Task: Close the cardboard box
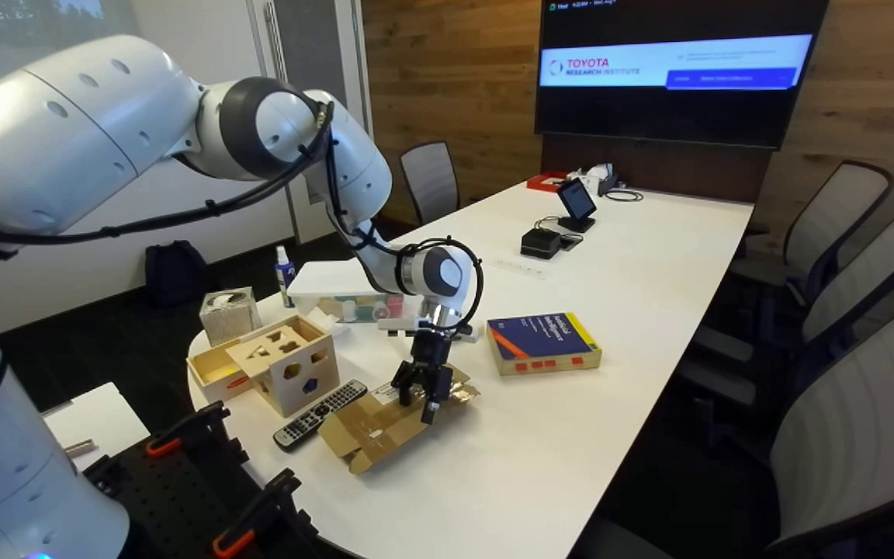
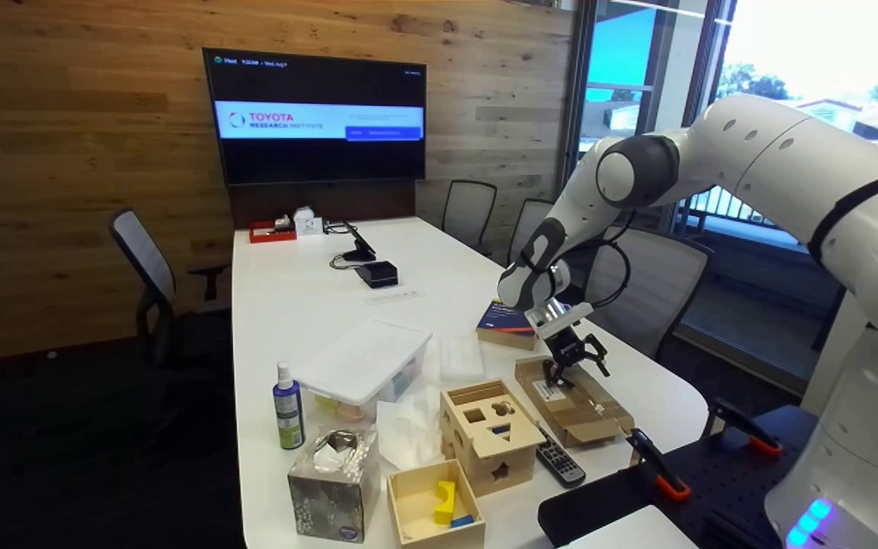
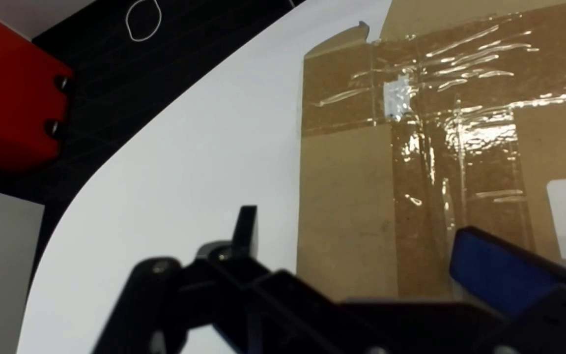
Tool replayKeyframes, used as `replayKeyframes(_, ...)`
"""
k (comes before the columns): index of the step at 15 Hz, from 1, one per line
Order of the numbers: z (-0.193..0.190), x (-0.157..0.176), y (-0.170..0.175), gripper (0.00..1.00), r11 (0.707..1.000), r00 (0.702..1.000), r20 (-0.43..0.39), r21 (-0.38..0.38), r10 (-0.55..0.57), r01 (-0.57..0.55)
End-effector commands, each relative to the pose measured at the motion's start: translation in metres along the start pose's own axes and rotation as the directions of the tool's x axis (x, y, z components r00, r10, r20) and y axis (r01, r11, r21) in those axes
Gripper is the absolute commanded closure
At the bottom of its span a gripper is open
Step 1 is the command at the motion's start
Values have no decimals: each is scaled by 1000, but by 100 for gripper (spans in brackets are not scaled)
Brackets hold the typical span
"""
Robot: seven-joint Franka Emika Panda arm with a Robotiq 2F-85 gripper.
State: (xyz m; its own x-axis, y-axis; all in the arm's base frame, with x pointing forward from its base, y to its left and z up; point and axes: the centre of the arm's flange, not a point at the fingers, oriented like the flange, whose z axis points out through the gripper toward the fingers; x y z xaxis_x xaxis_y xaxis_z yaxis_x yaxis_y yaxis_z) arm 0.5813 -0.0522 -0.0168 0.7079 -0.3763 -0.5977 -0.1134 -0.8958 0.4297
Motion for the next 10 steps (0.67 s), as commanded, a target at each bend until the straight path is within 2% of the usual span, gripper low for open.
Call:
replayKeyframes(1, -48, -26, 22, 0, 997, 998, -53, -73, 28, -32)
replayKeyframes(5, -108, -72, 59, 0, 989, 996, -90, -144, 29, -41)
replayKeyframes(10, -185, -143, 89, 0, 986, 971, -233, -168, -48, 8)
